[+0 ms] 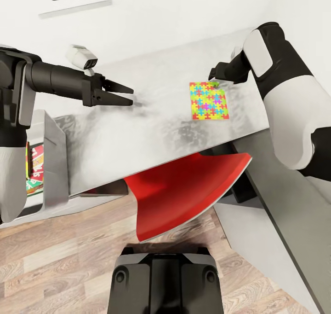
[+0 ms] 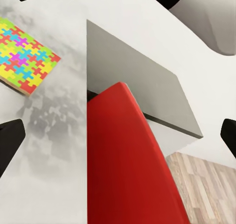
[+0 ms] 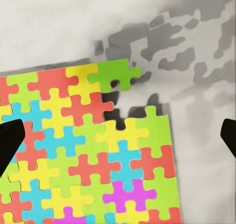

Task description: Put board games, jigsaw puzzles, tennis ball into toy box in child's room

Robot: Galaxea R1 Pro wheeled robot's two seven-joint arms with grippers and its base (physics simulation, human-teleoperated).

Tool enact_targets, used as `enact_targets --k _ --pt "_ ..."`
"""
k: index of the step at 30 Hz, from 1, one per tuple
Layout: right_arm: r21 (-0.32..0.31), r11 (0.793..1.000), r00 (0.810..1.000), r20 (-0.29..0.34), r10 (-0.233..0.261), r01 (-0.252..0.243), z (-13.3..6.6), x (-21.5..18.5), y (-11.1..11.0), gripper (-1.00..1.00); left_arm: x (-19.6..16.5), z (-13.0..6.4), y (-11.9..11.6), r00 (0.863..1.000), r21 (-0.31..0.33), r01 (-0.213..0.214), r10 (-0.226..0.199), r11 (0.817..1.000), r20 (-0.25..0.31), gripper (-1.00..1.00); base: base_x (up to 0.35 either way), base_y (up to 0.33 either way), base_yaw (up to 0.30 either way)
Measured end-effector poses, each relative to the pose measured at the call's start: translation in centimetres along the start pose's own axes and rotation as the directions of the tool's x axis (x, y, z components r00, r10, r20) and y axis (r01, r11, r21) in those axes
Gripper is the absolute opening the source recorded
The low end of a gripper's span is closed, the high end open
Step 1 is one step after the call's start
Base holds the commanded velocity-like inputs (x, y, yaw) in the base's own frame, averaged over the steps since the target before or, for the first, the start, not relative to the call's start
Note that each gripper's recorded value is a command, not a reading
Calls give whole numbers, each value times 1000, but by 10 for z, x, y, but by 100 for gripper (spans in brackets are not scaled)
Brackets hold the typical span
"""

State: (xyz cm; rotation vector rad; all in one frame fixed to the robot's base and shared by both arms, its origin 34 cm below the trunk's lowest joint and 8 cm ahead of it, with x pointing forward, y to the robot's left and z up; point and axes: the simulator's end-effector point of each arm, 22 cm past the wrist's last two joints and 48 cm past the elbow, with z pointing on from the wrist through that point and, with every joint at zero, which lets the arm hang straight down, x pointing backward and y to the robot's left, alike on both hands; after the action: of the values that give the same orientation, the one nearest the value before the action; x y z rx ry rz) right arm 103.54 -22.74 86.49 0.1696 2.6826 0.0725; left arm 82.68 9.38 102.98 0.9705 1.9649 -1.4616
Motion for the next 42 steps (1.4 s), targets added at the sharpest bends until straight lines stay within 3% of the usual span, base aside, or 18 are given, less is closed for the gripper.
enact_targets --k 29,42 --pt "-5 1000 1000 2 4 -4 3 2 1 100 2 0 2 1000 -1 10 -10 1000 -2 100 -1 -54 4" --pt "-6 1000 1000 1 3 -3 3 3 2 100 2 1 2 1000 0 10 -10 1000 -3 100 0 -2 172"
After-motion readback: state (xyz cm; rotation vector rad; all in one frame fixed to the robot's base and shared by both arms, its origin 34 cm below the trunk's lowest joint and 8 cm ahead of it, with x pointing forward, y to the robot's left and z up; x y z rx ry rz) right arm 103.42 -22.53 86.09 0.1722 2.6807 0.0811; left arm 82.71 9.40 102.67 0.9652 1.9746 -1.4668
